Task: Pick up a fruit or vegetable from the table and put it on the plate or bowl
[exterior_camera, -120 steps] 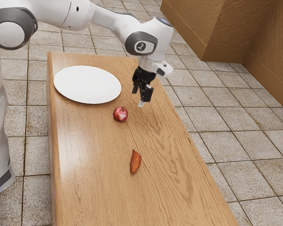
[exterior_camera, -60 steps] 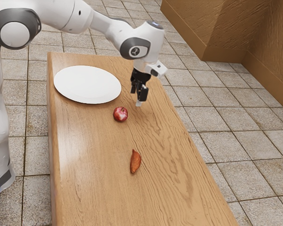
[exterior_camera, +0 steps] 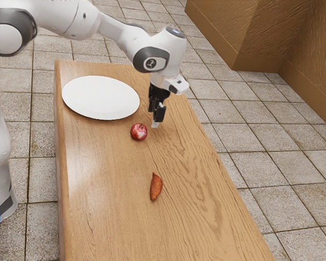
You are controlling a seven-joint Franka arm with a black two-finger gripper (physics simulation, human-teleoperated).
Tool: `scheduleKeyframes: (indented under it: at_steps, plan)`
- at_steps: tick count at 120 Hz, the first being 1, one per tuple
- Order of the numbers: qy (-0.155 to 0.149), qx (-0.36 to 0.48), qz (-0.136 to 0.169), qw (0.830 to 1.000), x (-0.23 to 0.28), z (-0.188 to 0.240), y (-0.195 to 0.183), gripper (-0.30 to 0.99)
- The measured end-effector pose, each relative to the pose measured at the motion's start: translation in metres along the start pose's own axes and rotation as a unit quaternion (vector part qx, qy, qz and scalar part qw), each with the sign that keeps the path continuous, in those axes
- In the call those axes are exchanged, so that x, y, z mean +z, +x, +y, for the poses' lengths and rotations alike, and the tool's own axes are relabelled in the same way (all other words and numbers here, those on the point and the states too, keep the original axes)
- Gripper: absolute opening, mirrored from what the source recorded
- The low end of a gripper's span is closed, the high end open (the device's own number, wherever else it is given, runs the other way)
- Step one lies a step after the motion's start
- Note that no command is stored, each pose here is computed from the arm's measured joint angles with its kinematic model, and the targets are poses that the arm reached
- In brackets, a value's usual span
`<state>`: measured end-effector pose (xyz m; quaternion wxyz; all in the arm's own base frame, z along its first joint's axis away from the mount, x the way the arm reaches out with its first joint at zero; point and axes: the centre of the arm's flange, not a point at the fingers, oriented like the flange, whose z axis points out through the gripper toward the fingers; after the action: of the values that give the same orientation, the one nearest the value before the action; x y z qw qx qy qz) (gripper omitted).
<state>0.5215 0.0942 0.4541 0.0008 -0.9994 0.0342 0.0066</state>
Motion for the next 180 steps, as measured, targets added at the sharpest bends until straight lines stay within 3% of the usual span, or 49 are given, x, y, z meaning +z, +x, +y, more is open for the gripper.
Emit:
scheduleKeyframes:
  at_steps: [11,19,164,180]
  plan:
    - [0.002,0.073,-0.001,0.997,-0.002,0.074,0.005,0.69]
    - [0.001,0.094,-0.004,0.996,0.001,0.094,0.004,0.69]
    - [-0.021,0.056,-0.057,0.997,0.030,0.038,-0.046,0.69]
    - [-0.027,0.053,-0.060,0.996,0.034,0.036,-0.047,0.51]
